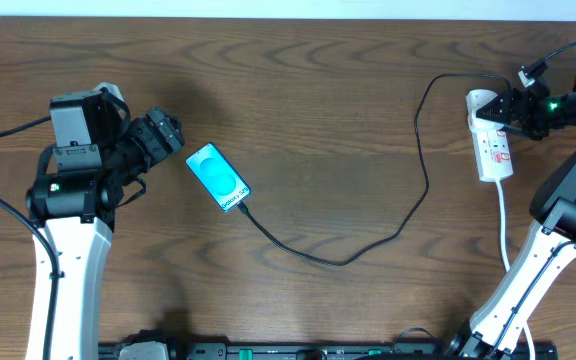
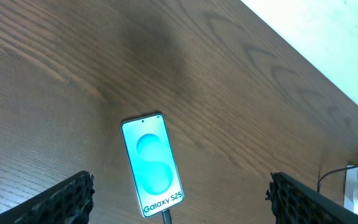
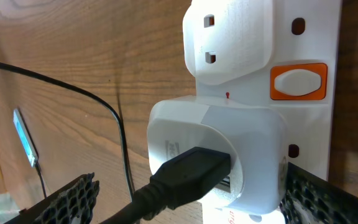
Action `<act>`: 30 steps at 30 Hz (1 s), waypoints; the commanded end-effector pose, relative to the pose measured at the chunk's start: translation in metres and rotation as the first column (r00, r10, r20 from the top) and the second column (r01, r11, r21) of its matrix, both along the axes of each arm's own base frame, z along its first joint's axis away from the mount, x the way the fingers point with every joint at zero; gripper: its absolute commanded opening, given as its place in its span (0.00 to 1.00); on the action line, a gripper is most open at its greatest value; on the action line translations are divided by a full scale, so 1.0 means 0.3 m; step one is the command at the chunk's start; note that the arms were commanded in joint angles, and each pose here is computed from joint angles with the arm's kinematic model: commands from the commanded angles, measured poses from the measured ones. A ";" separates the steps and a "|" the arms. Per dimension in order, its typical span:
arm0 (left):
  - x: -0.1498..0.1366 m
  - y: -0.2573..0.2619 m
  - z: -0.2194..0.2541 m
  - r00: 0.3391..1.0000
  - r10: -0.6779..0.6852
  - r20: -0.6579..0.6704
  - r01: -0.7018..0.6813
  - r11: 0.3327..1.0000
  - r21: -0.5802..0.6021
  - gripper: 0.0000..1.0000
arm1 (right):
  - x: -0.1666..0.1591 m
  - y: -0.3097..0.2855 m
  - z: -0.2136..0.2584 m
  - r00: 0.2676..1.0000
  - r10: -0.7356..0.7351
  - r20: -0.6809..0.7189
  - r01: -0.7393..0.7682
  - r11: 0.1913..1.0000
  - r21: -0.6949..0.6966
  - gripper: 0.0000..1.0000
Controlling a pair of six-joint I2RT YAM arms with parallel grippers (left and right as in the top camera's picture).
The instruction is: Plug charger to phone and switch on socket
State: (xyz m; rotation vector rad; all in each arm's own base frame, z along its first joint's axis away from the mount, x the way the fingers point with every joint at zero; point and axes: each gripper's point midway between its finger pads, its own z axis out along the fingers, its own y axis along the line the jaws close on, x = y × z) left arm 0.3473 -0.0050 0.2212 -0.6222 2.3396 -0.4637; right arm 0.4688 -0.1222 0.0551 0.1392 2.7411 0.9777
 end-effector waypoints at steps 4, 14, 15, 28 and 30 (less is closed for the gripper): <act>0.003 0.008 -0.003 1.000 0.009 -0.002 -0.009 1.000 0.003 0.91 | -0.018 -0.010 -0.035 0.998 -0.029 -0.054 0.030 0.999 0.018 0.90; 0.003 0.008 -0.003 1.000 0.009 -0.002 -0.009 1.000 0.003 0.91 | -0.003 -0.023 -0.038 0.997 -0.059 -0.053 0.060 0.998 0.012 0.90; 0.003 0.008 -0.003 1.000 0.009 -0.002 -0.009 1.000 0.003 0.91 | -0.003 -0.025 -0.038 0.997 -0.060 -0.053 0.061 0.998 0.012 0.90; 0.003 0.008 -0.003 1.000 0.009 -0.002 -0.009 1.000 0.003 0.91 | 0.020 -0.040 -0.040 0.996 -0.086 -0.035 0.086 0.996 0.001 0.88; 0.003 0.008 -0.003 1.000 0.009 -0.002 -0.009 1.000 0.003 0.91 | 0.021 -0.040 -0.040 0.996 -0.088 -0.036 0.088 0.996 0.002 0.88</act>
